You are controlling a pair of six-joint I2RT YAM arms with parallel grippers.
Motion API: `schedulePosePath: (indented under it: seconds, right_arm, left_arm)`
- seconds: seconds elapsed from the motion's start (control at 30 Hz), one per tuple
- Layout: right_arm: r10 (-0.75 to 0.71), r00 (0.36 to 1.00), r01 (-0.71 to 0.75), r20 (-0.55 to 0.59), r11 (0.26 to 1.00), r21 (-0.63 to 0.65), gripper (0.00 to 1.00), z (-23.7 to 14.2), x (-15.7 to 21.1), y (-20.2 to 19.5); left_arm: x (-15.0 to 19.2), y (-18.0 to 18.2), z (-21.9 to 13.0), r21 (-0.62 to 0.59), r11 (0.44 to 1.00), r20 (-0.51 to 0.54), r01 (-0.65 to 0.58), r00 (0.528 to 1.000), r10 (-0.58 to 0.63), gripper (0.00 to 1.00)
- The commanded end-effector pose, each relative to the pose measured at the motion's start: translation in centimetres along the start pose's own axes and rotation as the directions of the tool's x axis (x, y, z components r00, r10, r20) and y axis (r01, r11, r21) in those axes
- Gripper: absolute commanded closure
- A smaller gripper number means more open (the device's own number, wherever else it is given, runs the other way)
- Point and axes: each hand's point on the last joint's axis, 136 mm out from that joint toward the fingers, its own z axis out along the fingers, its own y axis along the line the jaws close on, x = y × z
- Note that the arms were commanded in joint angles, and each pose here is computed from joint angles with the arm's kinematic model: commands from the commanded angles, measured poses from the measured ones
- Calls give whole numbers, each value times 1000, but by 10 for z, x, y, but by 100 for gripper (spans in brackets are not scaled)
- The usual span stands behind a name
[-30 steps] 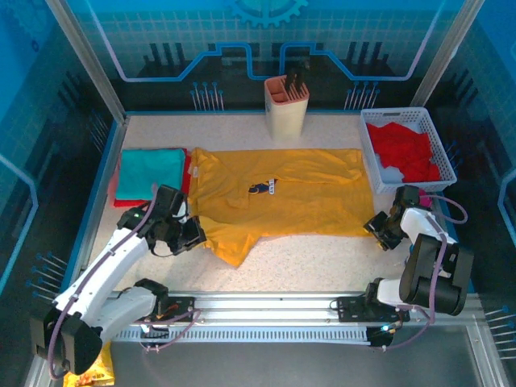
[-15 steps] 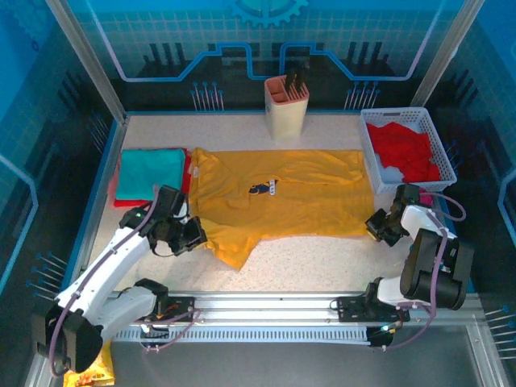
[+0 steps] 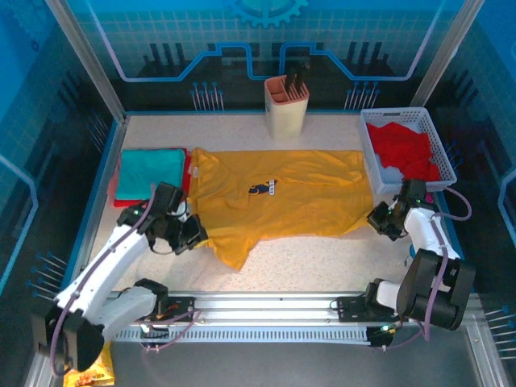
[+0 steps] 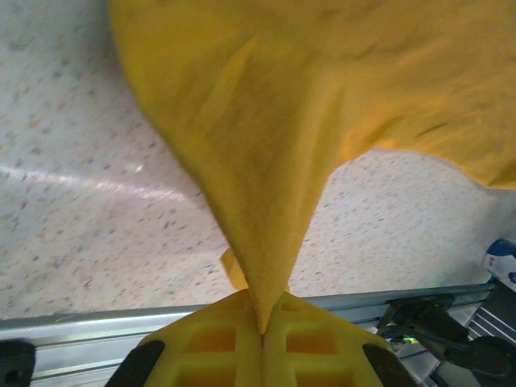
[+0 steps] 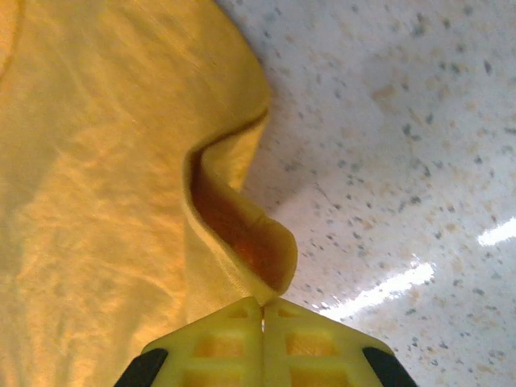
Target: Fold and stack the t-shirts
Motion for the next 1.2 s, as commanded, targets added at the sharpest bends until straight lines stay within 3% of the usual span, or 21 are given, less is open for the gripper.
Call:
schedulePosePath:
  seconds: [0.0, 0.27, 0.6, 1.17]
  right_arm:
    - [-42, 999, 41, -22, 998, -47, 100, -2, -8, 17]
    - [-127, 991, 125, -38, 991, -47, 100, 1, -33, 50]
    - [-122, 992, 122, -20, 992, -10, 100, 11, -62, 60]
    - [-137, 991, 137, -8, 991, -7, 100, 28, -92, 88]
  left_arm:
    - [-32, -40, -20, 88, 991, 64, -98, 994, 93, 100]
    - [-97, -45, -29, 65, 993, 114, -97, 989, 90, 100]
    - [-157, -48, -28, 61, 995, 162, -73, 985, 63, 100]
    - [-229, -73, -15, 37, 995, 163, -89, 983, 82, 100]
